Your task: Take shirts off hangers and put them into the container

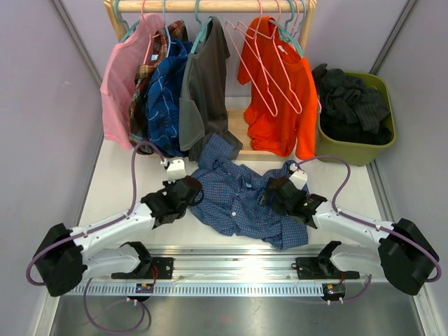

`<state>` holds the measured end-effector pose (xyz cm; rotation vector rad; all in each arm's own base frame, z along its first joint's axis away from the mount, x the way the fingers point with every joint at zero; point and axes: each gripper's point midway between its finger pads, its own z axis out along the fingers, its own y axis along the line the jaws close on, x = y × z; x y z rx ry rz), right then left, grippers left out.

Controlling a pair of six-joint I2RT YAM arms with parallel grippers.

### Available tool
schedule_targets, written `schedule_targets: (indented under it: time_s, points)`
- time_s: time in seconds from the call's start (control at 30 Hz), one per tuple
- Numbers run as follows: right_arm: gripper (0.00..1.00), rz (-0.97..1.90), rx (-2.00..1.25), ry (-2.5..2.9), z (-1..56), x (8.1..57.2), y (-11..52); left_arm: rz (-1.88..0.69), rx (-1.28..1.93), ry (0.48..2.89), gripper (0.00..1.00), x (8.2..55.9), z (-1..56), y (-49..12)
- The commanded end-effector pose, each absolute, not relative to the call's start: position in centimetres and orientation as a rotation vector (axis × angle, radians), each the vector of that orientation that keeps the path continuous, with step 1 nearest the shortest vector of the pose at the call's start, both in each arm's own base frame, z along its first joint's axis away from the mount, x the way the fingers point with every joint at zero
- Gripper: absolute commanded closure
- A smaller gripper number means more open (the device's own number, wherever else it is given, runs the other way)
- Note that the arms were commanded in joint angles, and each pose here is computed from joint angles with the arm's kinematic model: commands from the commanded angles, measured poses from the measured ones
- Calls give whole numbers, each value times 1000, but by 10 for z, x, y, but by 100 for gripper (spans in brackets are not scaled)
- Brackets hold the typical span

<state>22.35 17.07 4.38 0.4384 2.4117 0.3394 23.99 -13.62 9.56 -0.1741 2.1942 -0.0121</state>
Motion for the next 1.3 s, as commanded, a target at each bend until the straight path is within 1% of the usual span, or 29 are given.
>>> schedule_targets:
  time_s: [0.0,0.07,0.13,0.17,0.3,0.5,0.6,0.67,0.73,0.77,0.8,0.83,0.93,1.1,1.27]
  points:
    - [1,321,426,2397,50,222,164,145,-286,2127,100,261,100,-116]
    - [1,328,423,2392,51,222,164,173,-273,2170,100,269,83,-119]
    - [1,319,420,2398,49,221,163,158,-264,2181,100,278,78,-129]
    - [1,320,418,2401,49,221,164,163,-233,2220,100,278,64,-136]
    - [1,338,410,2407,48,218,165,74,-177,2281,100,288,41,-166]
    - [1,388,377,2397,55,217,170,-141,-107,2327,100,292,24,-208]
    - [1,445,336,2396,58,218,179,-319,-75,2324,100,291,24,-239]
    - [1,499,306,2408,57,217,189,-450,-17,2337,100,280,26,-267]
    - [1,541,286,2407,57,219,198,-504,20,2353,100,273,23,-288]
    - [0,570,273,2415,56,218,204,-549,72,2371,100,261,21,-304]
    - [1,581,267,2418,56,218,206,-598,76,2363,100,260,26,-319]
    - [1,599,263,2414,56,220,210,-623,117,2387,100,248,17,-332]
    - [1,637,238,2416,55,221,218,-723,177,2417,100,223,15,-364]
    - [0,668,210,2418,55,224,227,-811,219,2455,100,194,6,-387]
    - [1,638,233,2372,70,237,225,-839,249,2461,100,174,9,-386]
